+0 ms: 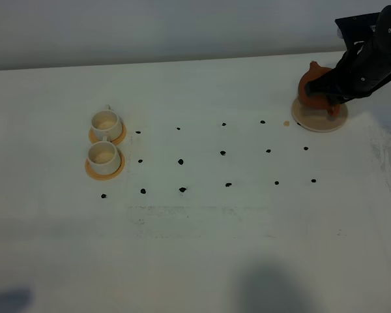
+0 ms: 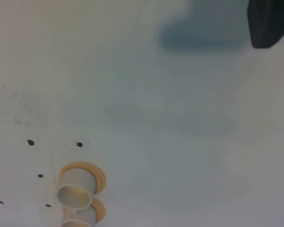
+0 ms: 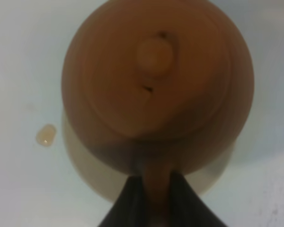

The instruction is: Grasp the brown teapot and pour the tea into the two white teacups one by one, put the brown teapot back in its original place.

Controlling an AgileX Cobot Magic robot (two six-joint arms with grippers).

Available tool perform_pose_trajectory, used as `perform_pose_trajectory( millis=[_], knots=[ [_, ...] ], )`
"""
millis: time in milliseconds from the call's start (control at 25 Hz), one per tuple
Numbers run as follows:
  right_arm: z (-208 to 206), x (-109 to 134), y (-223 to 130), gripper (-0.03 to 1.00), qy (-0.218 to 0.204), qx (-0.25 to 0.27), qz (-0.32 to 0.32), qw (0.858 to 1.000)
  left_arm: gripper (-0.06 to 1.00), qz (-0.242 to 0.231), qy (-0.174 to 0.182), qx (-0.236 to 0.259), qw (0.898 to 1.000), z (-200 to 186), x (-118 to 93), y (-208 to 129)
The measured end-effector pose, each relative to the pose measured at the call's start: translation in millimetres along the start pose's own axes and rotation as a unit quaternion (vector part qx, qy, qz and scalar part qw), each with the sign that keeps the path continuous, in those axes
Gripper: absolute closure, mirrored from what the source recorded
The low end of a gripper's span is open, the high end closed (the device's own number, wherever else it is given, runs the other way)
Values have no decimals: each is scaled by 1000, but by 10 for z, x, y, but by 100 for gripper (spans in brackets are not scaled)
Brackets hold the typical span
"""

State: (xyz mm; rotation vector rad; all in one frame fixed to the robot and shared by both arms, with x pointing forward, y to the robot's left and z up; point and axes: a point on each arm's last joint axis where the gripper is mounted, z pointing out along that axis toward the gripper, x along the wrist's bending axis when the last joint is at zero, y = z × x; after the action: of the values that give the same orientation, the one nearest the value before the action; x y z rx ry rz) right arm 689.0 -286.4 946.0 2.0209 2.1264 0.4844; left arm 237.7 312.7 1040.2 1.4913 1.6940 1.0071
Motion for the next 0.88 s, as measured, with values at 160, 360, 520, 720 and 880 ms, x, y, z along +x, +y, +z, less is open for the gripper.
perform_pose_trajectory(
  millis=[160,360,520,720,880],
  knots=[
    [-110,13,34,88,0,-18,-4,1000,62,0,0,0,1000,0,0,0],
    [-340,39,99,88,-3,-55,-9,998,62,0,0,0,1000,0,0,0],
    [-435,63,118,88,-3,-67,-13,998,62,0,0,0,1000,0,0,0],
    [-491,197,132,88,-2,-77,-31,997,62,0,0,0,1000,0,0,0],
    [-493,402,137,88,3,-84,-56,995,62,0,0,0,1000,0,0,0]
  ],
)
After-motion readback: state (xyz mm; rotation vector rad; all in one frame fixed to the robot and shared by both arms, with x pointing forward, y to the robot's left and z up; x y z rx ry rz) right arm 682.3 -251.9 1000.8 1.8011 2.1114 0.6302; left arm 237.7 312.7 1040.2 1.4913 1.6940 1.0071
